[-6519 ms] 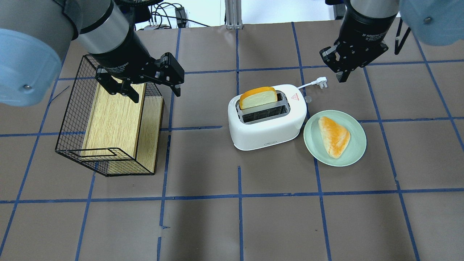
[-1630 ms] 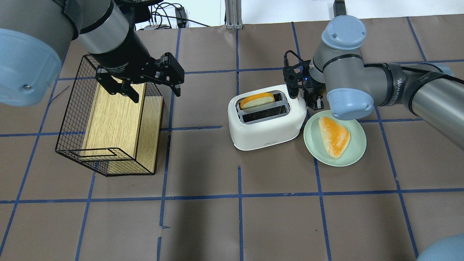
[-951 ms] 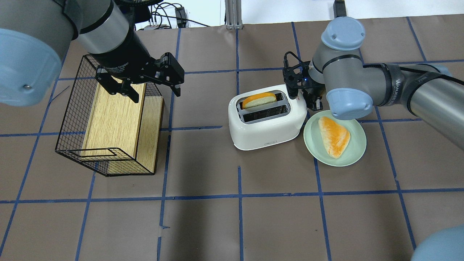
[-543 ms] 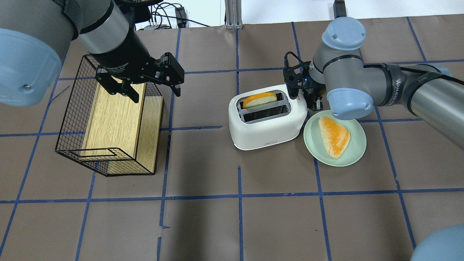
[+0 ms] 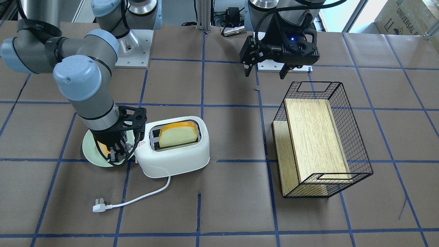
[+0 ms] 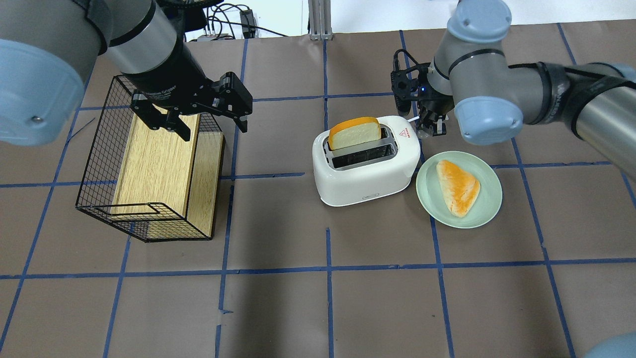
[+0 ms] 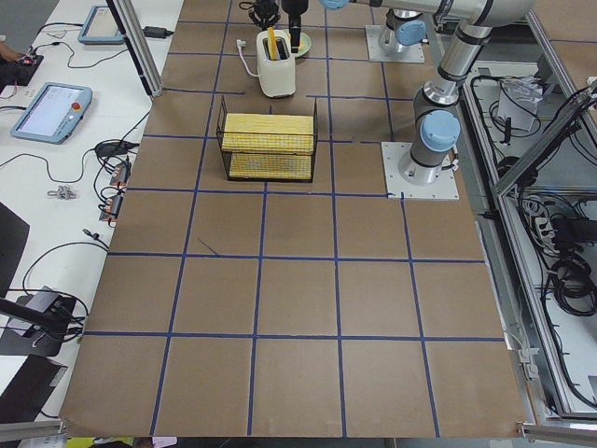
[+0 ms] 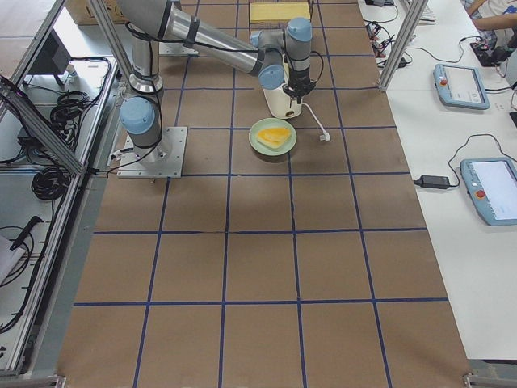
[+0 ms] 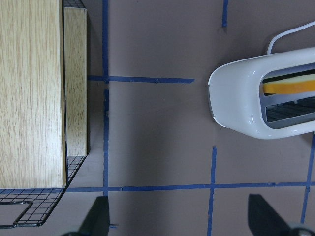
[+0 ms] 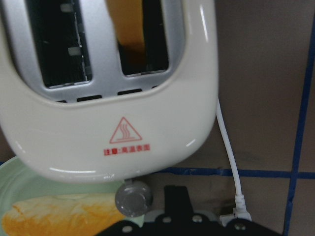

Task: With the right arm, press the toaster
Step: 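Lift the right gripper up and away from the toaster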

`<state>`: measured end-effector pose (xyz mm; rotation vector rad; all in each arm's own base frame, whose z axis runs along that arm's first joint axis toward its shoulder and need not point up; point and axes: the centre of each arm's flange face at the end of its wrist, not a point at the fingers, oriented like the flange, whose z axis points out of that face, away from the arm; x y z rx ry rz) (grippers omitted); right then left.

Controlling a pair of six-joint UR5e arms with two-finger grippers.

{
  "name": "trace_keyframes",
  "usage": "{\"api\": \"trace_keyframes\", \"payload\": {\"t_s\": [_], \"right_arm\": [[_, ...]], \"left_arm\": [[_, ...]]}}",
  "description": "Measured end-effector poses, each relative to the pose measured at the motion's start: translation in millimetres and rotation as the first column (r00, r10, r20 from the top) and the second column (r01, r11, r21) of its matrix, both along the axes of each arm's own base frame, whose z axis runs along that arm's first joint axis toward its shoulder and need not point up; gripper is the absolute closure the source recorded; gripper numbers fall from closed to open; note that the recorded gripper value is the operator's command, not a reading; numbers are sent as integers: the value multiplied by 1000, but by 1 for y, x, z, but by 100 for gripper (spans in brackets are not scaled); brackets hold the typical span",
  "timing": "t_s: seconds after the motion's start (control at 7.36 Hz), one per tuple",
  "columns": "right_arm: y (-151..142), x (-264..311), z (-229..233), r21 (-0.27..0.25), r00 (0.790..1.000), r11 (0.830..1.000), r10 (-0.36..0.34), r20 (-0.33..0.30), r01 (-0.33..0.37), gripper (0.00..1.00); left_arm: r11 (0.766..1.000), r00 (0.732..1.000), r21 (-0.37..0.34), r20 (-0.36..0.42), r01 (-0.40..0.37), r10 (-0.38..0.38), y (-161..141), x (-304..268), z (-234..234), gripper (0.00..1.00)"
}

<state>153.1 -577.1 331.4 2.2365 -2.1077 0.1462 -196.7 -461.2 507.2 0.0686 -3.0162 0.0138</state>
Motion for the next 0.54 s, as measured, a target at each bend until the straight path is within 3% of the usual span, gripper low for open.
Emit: {"api": "trace_keyframes", "payload": {"t_s": [0.27, 0.41, 0.54], "right_arm": [[-5, 2, 76, 26, 984, 984, -176, 11, 176, 93], [-3, 5, 104, 33, 959, 959, -284, 18, 283, 92], [5, 8, 129, 33, 906, 906, -422, 25, 421, 92]], "left_arm": [[1000, 1000, 0, 0, 0, 0, 0, 0, 0, 0], [1000, 1000, 0, 0, 0, 0, 0, 0, 0, 0], [1000, 1000, -1, 0, 0, 0, 0, 0, 0, 0]]}}
